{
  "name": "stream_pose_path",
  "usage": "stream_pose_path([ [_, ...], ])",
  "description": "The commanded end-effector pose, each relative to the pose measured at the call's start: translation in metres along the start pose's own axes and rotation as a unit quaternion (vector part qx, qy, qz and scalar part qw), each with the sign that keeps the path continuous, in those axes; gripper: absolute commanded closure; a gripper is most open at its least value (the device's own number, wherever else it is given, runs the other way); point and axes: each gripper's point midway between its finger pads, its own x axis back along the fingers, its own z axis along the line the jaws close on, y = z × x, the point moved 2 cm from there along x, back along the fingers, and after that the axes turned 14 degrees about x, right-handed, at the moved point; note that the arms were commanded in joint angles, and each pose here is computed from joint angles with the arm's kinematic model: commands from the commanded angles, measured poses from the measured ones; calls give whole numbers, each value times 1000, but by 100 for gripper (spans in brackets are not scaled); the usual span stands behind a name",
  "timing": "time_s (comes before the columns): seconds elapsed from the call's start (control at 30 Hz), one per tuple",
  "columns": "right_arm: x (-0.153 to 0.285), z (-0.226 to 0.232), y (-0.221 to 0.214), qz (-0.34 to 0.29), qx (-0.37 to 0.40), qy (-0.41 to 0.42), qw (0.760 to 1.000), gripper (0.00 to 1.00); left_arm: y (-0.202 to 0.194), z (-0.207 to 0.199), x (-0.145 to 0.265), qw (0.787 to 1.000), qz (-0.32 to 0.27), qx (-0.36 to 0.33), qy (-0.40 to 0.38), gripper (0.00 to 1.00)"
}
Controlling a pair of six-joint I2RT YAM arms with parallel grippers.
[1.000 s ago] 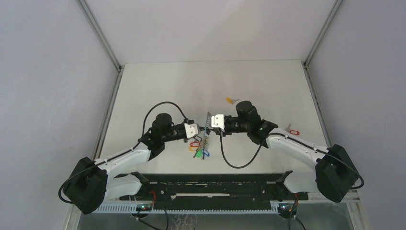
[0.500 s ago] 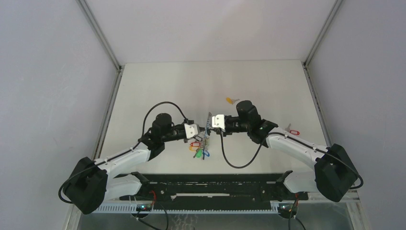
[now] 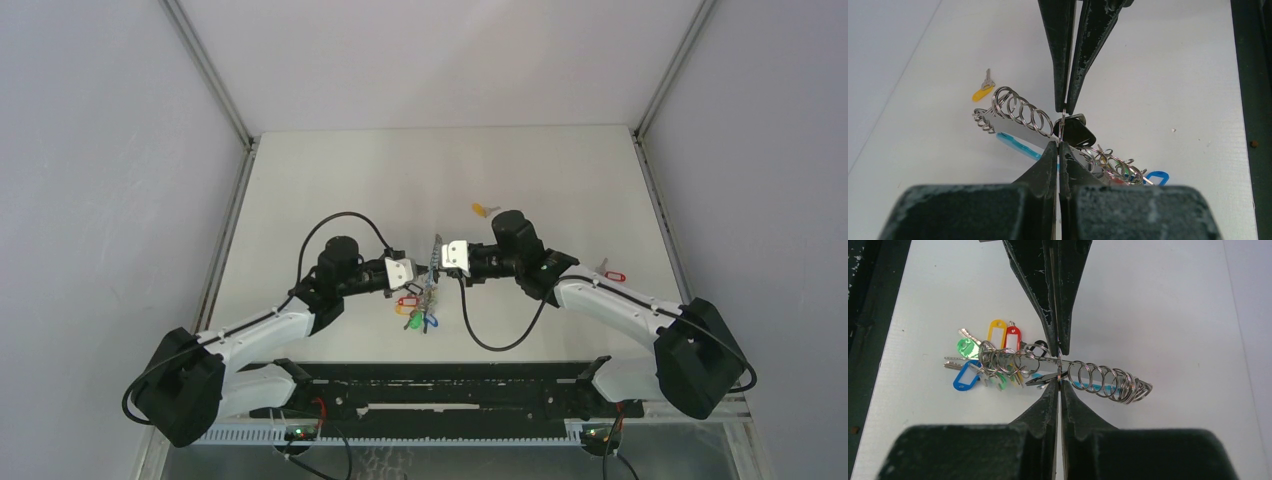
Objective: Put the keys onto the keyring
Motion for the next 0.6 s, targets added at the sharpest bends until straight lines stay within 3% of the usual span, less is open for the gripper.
stream_pose_path([
  [0.0, 0, -5, 6, -14, 5, -3, 1000, 100, 24, 2, 1, 999, -45, -24, 2, 100],
  [0.57, -3, -11, 19, -37, -10, -8, 999, 100, 25, 3, -1, 999, -42, -18, 0, 100],
])
